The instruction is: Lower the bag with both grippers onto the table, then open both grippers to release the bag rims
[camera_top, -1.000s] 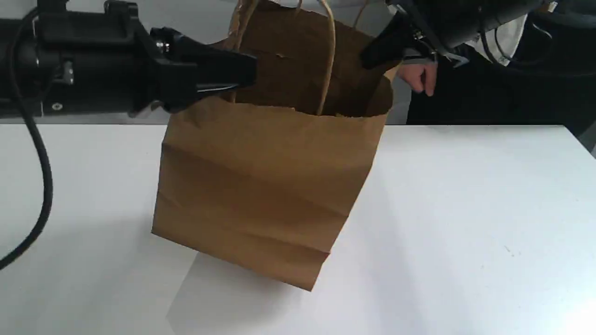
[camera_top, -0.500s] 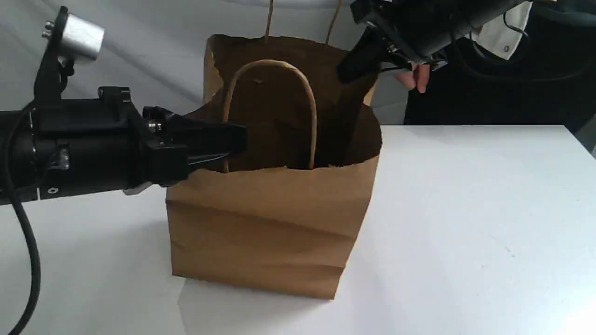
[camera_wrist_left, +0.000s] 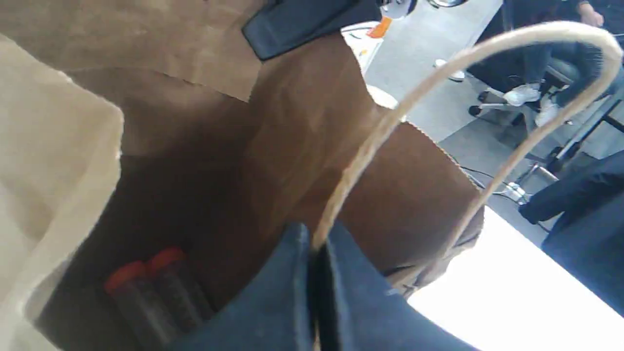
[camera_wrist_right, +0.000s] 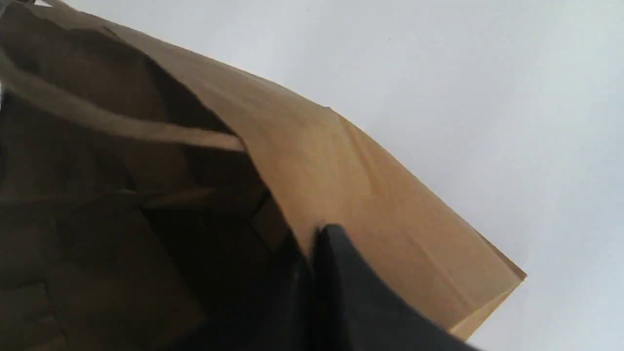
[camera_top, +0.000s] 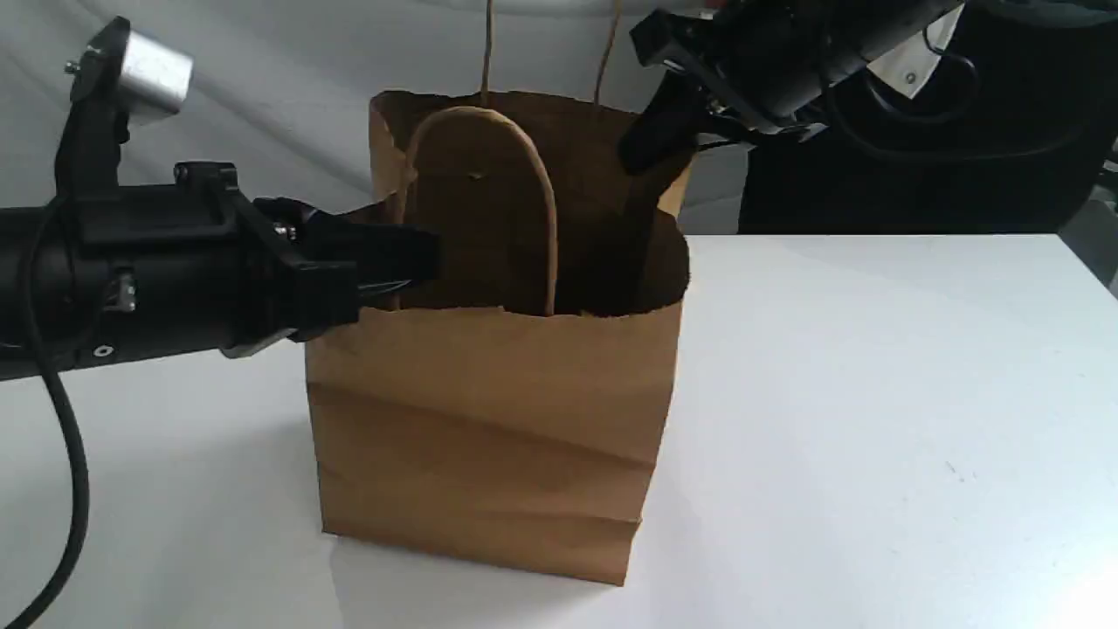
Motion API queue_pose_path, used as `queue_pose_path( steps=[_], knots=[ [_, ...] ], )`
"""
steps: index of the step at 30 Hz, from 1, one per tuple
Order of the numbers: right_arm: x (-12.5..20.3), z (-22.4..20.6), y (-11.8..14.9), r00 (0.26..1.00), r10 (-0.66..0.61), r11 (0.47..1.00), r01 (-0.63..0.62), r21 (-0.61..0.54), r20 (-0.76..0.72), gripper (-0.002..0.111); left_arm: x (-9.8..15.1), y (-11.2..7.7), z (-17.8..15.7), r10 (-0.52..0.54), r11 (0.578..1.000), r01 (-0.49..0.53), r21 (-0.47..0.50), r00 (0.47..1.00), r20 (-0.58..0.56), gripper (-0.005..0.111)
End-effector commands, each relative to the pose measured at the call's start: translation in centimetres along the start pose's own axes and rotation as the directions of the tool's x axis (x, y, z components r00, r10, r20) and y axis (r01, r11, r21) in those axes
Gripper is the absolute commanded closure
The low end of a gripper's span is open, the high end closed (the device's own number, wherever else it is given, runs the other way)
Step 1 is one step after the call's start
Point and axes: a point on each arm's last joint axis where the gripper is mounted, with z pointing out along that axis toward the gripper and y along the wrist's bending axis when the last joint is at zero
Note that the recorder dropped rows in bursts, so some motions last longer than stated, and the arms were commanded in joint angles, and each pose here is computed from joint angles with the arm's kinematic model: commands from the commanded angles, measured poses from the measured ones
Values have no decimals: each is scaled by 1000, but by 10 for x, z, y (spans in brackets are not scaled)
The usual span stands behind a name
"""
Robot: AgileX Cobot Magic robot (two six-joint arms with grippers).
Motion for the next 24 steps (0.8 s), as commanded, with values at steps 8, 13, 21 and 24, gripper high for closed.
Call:
queue_pose_path(
  steps=[8,13,21,24],
  knots=[
    [1,10,3,1000,-6,1000,6,9,-25,108,0,8,-2,3,994,-2,-105,1000,9,73],
    [1,10,3,1000,-6,1000,6,9,-25,108,0,16,-3,-3,981,5,-196,1000,12,46],
    [1,10,3,1000,-6,1000,6,9,-25,108,0,15,-3,-1,983,3,-185,1000,11,47],
    [1,10,3,1000,6,1000,-6,9,-25,108,-6,10,-2,8,990,-5,-138,1000,23,47]
  ],
)
